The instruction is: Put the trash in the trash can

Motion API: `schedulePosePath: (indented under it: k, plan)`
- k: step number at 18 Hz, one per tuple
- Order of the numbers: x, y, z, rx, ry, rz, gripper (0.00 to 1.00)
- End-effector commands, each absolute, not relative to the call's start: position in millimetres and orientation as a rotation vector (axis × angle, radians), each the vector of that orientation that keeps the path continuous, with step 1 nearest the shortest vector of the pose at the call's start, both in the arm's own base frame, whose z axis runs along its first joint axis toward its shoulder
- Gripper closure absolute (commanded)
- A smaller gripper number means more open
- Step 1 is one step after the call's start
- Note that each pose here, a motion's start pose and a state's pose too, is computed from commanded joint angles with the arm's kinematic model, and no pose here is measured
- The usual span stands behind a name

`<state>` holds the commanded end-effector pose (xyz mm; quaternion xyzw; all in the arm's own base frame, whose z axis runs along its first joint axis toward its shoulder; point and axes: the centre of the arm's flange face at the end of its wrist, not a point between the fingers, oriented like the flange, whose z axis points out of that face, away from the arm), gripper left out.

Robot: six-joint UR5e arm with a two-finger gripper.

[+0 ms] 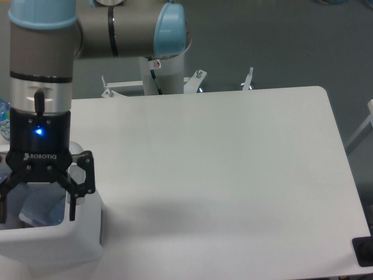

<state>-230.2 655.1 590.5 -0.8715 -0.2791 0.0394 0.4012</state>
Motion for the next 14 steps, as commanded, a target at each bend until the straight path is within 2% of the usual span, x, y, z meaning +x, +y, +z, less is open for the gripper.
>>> schedulePosePath:
  k: [6,10,14]
  plan:
    - [-299,619,600,-2.286,-0.612,0.581,0.0]
    - [-339,590,595,-2.402,-0.577,0.675,0.0]
    - [-354,545,594,-2.679,-0.343,0.74,0.0]
